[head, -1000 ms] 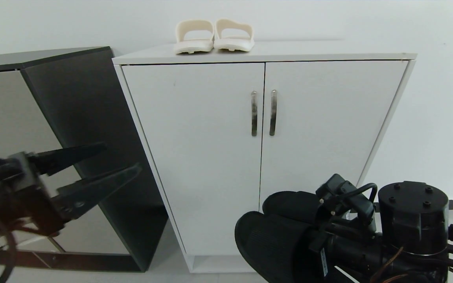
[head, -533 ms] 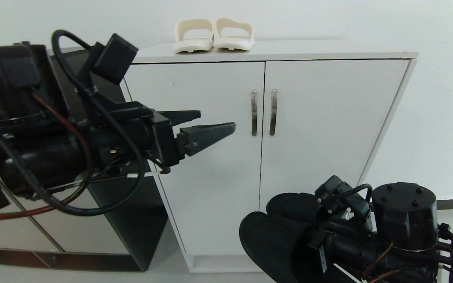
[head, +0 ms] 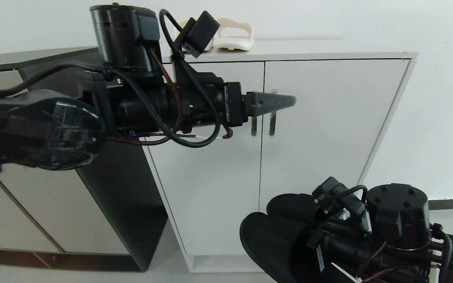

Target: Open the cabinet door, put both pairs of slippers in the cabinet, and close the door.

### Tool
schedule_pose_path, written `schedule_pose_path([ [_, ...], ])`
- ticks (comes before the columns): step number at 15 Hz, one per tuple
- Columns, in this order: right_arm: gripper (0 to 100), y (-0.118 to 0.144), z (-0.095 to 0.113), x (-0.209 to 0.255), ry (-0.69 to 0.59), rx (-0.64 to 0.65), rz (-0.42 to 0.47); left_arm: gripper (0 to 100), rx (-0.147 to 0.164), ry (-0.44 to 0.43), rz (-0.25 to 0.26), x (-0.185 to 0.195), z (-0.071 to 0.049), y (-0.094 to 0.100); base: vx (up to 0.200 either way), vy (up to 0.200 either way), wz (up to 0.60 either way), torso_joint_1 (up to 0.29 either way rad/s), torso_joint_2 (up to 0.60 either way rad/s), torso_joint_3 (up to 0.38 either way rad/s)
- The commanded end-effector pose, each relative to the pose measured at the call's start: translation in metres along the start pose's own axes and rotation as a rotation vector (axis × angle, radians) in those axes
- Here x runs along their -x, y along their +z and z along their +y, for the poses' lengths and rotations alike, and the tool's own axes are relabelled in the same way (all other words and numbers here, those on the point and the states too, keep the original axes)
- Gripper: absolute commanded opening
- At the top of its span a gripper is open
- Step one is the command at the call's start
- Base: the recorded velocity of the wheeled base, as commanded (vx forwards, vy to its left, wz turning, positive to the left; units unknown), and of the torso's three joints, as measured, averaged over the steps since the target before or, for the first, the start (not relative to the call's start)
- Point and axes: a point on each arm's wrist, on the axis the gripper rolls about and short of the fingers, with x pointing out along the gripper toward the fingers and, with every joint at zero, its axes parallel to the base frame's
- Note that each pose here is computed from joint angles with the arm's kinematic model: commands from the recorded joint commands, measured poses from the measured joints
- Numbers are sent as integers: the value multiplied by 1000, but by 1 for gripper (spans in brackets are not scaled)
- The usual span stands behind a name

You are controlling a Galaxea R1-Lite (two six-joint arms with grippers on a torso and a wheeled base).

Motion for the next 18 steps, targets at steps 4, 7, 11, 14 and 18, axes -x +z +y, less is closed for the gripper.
schedule_pose_path([
  [4,0,-6,0,-5,-4,1,28,100,106,-74,24,-37,24,-7,0,0,0,0,0,0],
  [7,0,-6,-1,-6,-6,1,19,100,95,10,-3,-44,28,-6,0,0,0,0,0,0],
  [11,0,-8,-1,-8,-10,0,25,100,77,120,-7,-52,34,-14,0,0,0,0,0,0],
  [14,0,-10,-3,-11,-14,-2,25,100,75,127,-7,-55,36,-15,0,0,0,0,0,0],
  [18,0,-12,-3,-12,-16,-1,28,100,79,128,1,-67,45,-22,0,0,0,0,0,0],
])
